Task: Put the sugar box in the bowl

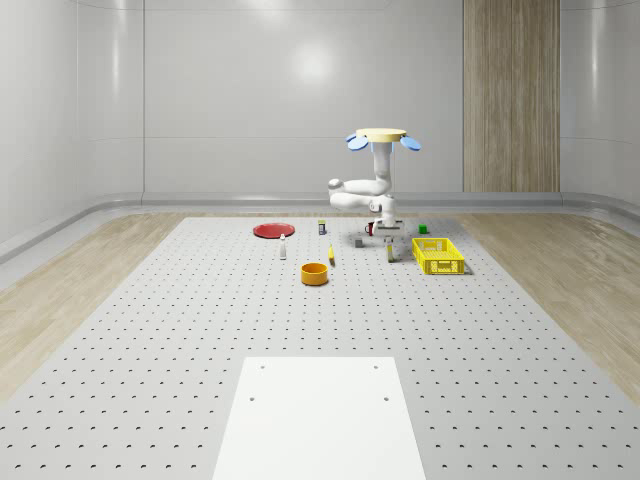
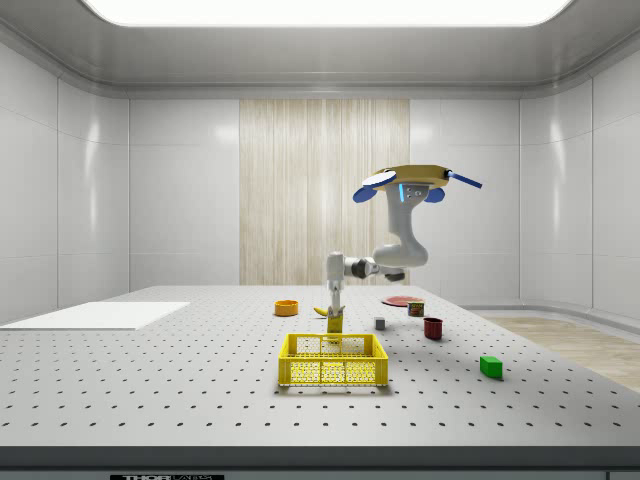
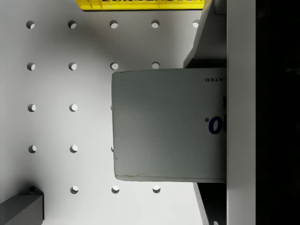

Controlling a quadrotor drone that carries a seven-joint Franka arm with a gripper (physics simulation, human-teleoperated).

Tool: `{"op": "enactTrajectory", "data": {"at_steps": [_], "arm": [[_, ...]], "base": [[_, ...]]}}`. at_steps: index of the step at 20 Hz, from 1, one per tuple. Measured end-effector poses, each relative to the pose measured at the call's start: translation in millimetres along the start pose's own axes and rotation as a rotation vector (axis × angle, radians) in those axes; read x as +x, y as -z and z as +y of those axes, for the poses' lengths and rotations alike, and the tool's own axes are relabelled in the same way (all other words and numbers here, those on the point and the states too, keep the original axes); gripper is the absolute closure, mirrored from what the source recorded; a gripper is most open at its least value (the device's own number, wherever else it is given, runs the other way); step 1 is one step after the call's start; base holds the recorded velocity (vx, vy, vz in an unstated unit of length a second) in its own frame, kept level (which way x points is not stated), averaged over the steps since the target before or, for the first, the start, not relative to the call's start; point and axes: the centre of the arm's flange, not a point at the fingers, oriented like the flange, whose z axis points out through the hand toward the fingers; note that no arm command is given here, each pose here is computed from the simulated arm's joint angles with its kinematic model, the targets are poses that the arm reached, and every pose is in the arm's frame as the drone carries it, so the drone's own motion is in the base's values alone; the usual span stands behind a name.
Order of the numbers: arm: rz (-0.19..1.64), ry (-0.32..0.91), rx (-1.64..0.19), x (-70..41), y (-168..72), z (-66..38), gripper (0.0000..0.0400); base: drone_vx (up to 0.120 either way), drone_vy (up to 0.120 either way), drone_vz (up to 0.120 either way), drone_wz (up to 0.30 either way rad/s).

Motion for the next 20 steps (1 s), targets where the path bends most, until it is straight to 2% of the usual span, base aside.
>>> {"op": "enactTrajectory", "data": {"at_steps": [7,20], "arm": [[0.001,-0.001,0.0,0.1,19,0.1,0.023],[0.001,-0.001,0.0,-0.1,25,0.0,0.023]], "base": [[0.109,-0.109,0.12,0.0],[0.12,-0.12,0.117,0.0]]}}
